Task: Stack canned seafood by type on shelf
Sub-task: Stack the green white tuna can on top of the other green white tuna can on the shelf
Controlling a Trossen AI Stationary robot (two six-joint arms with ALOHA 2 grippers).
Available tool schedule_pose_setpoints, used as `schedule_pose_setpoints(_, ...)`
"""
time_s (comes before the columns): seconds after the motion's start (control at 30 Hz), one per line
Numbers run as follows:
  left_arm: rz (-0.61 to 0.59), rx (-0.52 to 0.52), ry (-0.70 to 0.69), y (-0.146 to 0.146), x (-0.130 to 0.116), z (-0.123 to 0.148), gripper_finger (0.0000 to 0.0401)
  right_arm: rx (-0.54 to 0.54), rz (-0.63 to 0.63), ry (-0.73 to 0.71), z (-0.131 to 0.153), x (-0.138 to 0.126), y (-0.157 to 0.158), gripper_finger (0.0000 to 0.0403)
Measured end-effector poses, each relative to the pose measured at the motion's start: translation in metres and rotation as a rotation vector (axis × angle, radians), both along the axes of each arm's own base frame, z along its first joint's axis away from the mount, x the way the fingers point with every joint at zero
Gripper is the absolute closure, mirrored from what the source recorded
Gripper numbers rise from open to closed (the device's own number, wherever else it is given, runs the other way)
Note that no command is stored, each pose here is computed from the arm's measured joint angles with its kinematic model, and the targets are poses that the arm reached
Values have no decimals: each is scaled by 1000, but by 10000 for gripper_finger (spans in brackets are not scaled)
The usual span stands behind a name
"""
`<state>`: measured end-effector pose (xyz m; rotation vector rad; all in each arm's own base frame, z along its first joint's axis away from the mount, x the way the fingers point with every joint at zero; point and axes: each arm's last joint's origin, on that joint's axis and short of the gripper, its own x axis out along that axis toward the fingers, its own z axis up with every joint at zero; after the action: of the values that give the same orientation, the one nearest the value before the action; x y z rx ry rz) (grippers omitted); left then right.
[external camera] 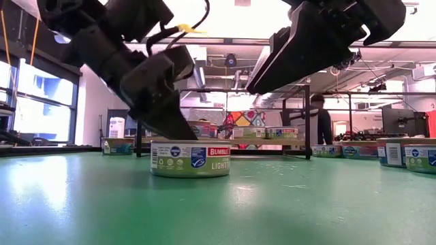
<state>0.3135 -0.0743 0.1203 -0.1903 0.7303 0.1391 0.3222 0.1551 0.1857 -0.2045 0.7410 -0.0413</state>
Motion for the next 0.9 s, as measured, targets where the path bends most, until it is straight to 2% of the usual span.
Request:
schedule_pose_setpoints(0.17,39,42,11,2,-1,-3,401,0,0,0,0,0,0,170)
schedule_pose_setpoints(0.33,61,54,-39,2,-1,11,401,-1,-1,1,0,0,0,170)
schedule_pose_setpoints(0.6,-25,43,-39,-4,-2,13,401,-3,-2,0,0,0,0,170)
schedule_pose_setpoints(0.9,-48,59,-39,-6,-2,13,401,-2,-2,0,0,0,0,170)
